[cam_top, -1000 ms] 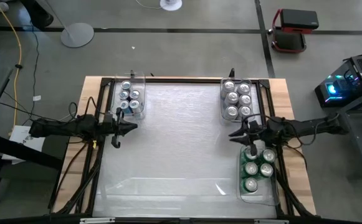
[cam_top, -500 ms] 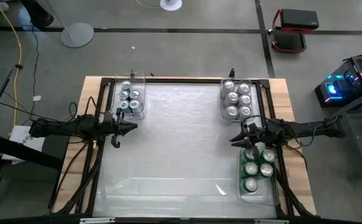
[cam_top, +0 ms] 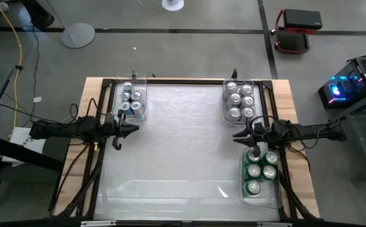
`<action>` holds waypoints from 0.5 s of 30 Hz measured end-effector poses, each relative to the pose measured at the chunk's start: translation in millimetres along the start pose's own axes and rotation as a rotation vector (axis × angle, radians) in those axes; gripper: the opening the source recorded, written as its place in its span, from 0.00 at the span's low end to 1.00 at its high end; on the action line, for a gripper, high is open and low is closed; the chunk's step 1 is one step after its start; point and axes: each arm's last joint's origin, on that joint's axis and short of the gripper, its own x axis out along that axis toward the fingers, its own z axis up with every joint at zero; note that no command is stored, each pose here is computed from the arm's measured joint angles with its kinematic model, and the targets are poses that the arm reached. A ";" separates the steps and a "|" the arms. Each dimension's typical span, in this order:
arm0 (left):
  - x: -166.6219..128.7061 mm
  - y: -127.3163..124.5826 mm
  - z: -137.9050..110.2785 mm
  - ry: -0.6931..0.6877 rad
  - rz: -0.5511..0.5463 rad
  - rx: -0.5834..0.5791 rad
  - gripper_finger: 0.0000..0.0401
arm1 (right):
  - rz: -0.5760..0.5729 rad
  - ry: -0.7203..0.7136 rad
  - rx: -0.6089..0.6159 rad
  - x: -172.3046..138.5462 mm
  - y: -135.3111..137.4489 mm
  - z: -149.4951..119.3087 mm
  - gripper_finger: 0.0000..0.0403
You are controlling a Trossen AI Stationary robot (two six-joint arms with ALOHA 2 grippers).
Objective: Sort soda cans
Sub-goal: Return to Home Position
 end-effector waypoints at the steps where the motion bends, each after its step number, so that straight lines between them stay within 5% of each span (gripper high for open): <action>1: 0.0 0.0 0.0 0.000 0.000 0.001 0.00 | 0.000 -0.002 -0.001 -0.1 0.0 0.1 0.19; 15: 0.0 0.1 -0.6 0.007 0.002 -0.005 0.00 | -0.035 0.005 -0.018 0.4 -1.1 -0.7 0.19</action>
